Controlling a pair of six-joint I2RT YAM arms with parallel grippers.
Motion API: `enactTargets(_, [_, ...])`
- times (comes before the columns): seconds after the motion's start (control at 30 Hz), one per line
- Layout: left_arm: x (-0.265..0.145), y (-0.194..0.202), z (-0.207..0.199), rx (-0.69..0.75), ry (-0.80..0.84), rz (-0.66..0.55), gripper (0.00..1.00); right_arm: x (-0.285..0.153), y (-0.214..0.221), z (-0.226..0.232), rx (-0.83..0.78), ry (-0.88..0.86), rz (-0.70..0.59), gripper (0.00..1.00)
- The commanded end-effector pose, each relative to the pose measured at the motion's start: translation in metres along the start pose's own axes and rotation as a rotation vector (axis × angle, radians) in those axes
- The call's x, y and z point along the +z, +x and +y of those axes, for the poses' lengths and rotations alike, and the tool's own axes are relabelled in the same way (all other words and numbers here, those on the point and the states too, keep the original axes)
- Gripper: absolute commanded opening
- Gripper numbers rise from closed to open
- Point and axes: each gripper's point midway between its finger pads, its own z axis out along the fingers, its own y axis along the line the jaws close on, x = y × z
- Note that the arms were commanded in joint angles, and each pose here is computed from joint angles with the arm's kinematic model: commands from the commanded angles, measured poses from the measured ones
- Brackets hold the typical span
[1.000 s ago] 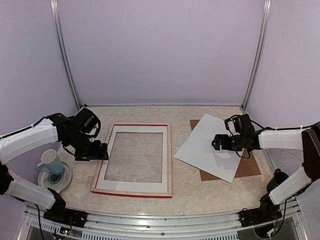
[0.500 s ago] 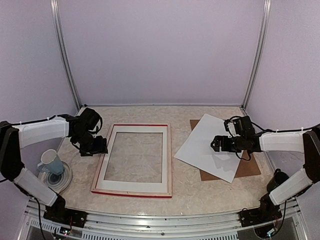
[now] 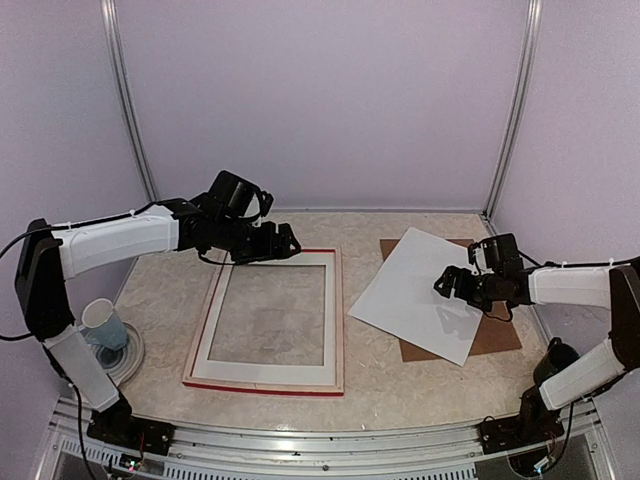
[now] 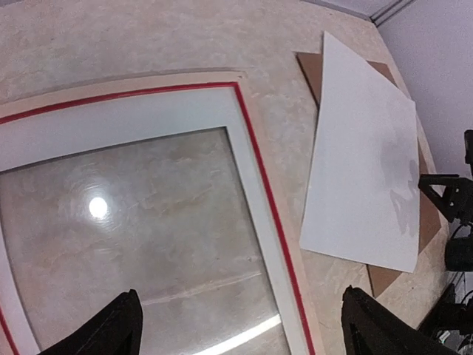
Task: Put the photo into the frame
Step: Place the mat board on the glass panel, then pick up the photo from the backboard.
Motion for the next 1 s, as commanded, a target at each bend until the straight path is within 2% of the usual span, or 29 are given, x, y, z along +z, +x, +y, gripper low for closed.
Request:
enactTargets(0.0, [0.018,-0.008,-0.067,0.061,0.190,-0.022,0.94,-0.011,0.004,-0.017,0.115,-0.001,-0.006,0.99])
enactTargets(0.07, [0.029,-0.002,-0.088,0.100,0.223,-0.004,0.99,-0.016,0.003,-0.025,0.133,0.018,-0.019,0.99])
enactTargets(0.47, [0.071,0.009,-0.176,0.204,0.432,0.029,0.99,-0.040,-0.006,-0.080,0.256,0.155,-0.101,0.99])
enactTargets(0.67, [0.109,0.023,-0.194,0.219,0.469,0.067,0.99,-0.037,-0.037,-0.098,0.280,0.217,-0.134,0.99])
enactTargets(0.97, [0.135,0.059,-0.204,0.235,0.505,0.131,0.98,-0.029,-0.096,-0.126,0.335,0.297,-0.216,0.99])
